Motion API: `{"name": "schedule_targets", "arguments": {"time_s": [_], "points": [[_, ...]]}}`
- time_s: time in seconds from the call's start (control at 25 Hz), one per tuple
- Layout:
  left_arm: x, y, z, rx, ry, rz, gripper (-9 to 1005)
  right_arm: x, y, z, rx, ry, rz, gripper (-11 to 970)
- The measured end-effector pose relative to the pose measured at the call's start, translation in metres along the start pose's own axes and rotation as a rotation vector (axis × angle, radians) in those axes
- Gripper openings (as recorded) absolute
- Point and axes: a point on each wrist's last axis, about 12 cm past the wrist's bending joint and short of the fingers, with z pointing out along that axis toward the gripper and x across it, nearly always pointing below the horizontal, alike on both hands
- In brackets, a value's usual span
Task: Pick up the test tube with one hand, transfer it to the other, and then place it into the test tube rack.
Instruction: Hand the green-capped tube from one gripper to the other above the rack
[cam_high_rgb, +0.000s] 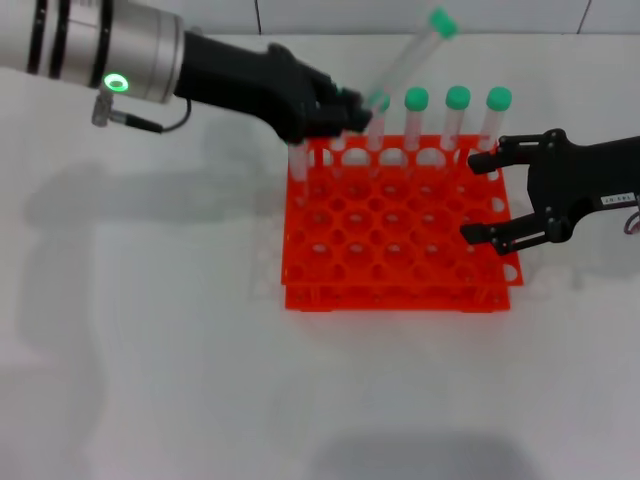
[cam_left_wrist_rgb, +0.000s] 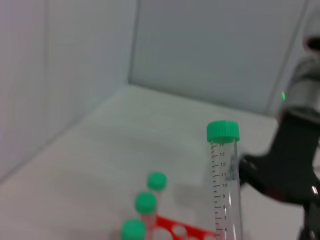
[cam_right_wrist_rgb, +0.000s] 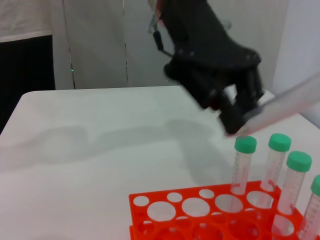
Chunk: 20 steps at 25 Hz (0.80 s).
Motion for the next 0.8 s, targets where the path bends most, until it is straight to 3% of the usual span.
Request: {"name": "schedule_targets", "arguments": {"time_s": [0.28, 0.8], "points": [[0.012, -0.002, 0.010, -0.010, 0.065, -0.002, 216, 0.005, 0.001, -0.006, 0.015, 0.003, 0.021, 869], [0.024, -0.005, 0.013, -0.030, 0.030, 0.044, 225, 0.008, -0.013, -0.048, 0.135, -0.135, 0.161, 869]]}}
